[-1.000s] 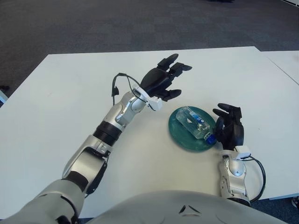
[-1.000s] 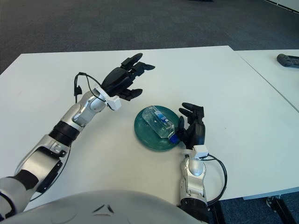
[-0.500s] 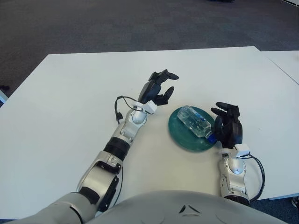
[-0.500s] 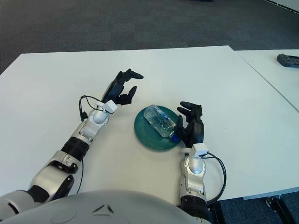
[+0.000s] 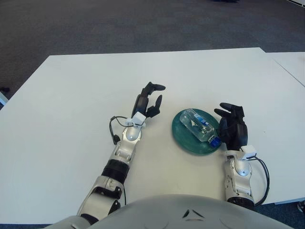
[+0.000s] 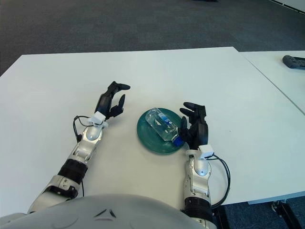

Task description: Put the bottle into the plate.

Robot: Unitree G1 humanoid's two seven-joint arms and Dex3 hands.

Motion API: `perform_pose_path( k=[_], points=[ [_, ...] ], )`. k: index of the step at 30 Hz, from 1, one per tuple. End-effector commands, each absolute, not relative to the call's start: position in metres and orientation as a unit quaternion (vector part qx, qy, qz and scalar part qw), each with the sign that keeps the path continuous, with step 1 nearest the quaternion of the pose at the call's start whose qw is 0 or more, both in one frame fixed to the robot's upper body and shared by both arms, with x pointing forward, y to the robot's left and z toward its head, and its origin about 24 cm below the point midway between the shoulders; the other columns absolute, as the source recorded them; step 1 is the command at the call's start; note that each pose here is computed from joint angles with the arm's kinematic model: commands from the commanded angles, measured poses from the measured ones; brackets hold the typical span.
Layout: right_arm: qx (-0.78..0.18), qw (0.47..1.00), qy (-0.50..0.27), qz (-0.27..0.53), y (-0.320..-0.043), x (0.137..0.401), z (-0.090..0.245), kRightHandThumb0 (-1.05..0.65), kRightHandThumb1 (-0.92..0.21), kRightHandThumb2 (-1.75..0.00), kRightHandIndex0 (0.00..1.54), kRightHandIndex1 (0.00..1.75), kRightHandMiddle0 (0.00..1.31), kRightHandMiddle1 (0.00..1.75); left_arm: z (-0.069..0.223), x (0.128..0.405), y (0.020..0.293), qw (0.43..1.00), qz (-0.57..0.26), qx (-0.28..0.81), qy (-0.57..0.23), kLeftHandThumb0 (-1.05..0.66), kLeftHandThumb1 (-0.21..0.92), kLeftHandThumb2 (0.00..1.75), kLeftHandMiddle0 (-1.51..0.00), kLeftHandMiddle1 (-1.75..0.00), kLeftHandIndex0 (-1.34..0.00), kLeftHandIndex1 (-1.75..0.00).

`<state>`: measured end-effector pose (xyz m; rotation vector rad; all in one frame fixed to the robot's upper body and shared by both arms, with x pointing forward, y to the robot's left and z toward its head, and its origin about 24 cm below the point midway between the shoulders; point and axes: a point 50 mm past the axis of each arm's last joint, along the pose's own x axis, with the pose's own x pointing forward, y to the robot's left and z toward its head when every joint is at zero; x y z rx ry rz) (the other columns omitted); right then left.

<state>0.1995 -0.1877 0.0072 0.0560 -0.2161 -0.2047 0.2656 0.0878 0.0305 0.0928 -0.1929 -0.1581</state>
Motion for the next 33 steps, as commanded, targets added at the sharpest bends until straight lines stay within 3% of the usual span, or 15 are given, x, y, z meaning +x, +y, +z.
perform_pose_path(
  k=[1, 15, 33],
  points=[
    [0.119, 0.981, 0.040, -0.150, -0.172, 0.160, -0.059, -0.63, -0.92, -0.67, 0.54, 1.17, 0.24, 1.26, 0.001, 0.250, 0.098, 0.998, -0.049, -0.025, 0.010, -0.64, 0.92, 0.75, -0.58, -0.86, -0.34, -1.17],
    [0.111, 0.985, 0.016, -0.132, -0.177, 0.168, -0.048, -0.63, -0.89, -0.71, 0.58, 1.15, 0.24, 1.29, 0.003, 0.235, 0.097, 0.997, 0.002, -0.065, 0.033, -0.54, 0.92, 0.75, -0.58, -0.93, -0.38, -1.19],
    [0.082, 0.989, 0.001, -0.127, -0.199, 0.166, -0.031, -0.66, -0.92, -0.65, 0.46, 1.02, 0.17, 1.21, -0.004, 0.216, 0.092, 0.996, 0.023, -0.070, 0.041, -0.56, 0.91, 0.76, -0.61, -1.01, -0.43, -1.23]
  ],
)
